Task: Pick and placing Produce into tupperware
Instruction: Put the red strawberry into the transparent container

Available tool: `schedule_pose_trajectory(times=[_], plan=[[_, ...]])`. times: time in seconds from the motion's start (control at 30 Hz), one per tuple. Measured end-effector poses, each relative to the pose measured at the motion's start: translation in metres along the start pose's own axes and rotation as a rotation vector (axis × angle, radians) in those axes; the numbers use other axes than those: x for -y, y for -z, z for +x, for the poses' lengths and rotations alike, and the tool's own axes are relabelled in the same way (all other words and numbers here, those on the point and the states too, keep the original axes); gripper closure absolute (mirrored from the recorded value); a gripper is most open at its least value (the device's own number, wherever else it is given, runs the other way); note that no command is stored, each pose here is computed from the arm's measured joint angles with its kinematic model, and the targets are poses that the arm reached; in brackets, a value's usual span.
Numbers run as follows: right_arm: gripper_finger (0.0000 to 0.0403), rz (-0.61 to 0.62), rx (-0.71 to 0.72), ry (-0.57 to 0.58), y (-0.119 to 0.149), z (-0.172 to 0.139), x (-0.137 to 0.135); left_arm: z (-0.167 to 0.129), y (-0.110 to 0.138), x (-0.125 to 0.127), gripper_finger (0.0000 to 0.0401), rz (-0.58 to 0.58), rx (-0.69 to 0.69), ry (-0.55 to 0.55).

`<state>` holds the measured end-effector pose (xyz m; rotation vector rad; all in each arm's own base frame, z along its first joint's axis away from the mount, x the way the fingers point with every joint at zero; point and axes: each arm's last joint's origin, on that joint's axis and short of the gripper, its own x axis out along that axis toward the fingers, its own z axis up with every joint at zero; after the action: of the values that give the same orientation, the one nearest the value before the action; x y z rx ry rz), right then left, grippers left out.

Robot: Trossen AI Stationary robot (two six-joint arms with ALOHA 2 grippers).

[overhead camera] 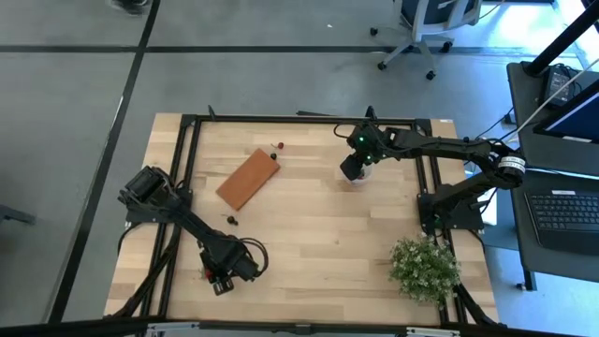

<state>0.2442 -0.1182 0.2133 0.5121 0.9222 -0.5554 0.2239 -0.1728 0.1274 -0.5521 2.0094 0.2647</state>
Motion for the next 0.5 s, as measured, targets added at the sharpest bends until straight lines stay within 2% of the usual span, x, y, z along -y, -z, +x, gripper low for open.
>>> schedule_pose_trajectory(times=[0.5], plan=[[0.0217,0.0,0.0,0.0,0.0,0.0,0.0,0.0025,-0.0007,0.001,0.0261,0.018,-0.015,0.036]])
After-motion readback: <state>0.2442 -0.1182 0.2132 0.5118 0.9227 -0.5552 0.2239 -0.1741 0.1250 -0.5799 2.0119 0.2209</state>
